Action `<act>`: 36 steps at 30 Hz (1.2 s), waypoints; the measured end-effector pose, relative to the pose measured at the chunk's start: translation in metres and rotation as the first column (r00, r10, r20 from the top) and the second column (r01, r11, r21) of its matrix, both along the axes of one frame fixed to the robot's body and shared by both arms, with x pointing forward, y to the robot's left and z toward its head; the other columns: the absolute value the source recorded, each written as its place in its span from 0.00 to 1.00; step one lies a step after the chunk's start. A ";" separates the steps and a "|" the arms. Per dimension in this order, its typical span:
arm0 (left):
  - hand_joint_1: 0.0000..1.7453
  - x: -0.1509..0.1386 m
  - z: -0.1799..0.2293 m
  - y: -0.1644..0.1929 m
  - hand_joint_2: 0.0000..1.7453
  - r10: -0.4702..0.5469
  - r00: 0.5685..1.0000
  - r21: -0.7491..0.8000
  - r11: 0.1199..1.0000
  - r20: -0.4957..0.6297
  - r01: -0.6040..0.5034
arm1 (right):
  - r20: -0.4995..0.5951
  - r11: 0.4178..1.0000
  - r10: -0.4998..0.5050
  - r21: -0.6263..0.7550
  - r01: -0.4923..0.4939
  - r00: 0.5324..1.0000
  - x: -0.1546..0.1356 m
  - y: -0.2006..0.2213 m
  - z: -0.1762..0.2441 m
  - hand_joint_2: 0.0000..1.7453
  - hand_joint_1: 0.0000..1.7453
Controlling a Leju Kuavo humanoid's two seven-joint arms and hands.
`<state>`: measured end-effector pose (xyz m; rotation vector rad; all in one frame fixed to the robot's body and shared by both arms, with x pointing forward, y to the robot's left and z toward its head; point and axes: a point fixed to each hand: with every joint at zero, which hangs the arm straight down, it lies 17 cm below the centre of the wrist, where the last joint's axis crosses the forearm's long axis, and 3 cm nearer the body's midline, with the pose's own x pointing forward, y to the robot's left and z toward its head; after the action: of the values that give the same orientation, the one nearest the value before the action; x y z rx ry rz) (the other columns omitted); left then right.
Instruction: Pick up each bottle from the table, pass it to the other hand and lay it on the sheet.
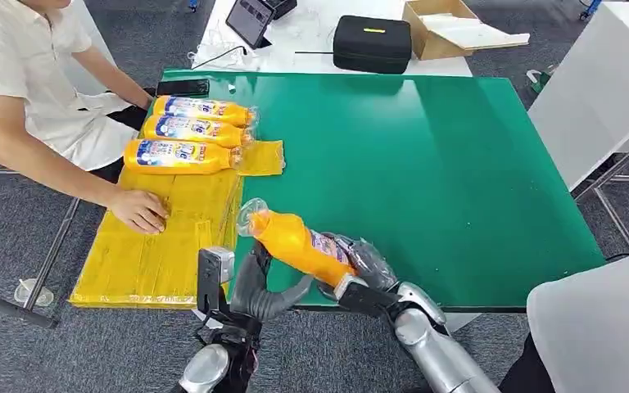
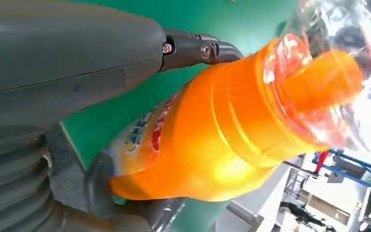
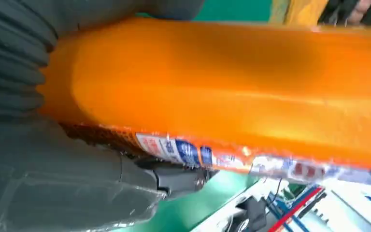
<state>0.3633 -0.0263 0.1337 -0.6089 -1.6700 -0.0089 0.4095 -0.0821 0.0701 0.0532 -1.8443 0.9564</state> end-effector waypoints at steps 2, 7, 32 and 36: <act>0.00 0.002 0.003 0.000 1.00 0.000 1.000 -0.009 1.000 0.001 0.000 | -0.002 1.000 0.026 -0.001 -0.026 1.000 -0.004 0.009 0.000 1.00 1.00; 0.00 0.002 0.017 -0.001 1.00 -0.021 1.000 -0.078 0.997 0.011 0.022 | -0.005 0.995 0.097 -0.009 -0.097 0.995 -0.013 0.033 0.002 1.00 1.00; 1.00 0.010 0.033 0.010 1.00 -0.095 0.992 -0.314 0.947 -0.088 0.063 | -0.005 0.994 0.108 0.008 -0.108 0.994 -0.012 0.049 0.003 1.00 0.00; 1.00 0.009 0.034 0.011 1.00 -0.079 0.995 -0.296 0.954 -0.067 0.056 | -0.004 0.996 0.091 0.009 -0.091 0.996 -0.011 0.046 0.002 1.00 0.00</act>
<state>0.3728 -0.0151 0.1679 -0.8799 -1.5852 0.2156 0.3987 -0.0361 0.0719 0.1456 -1.8552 1.0097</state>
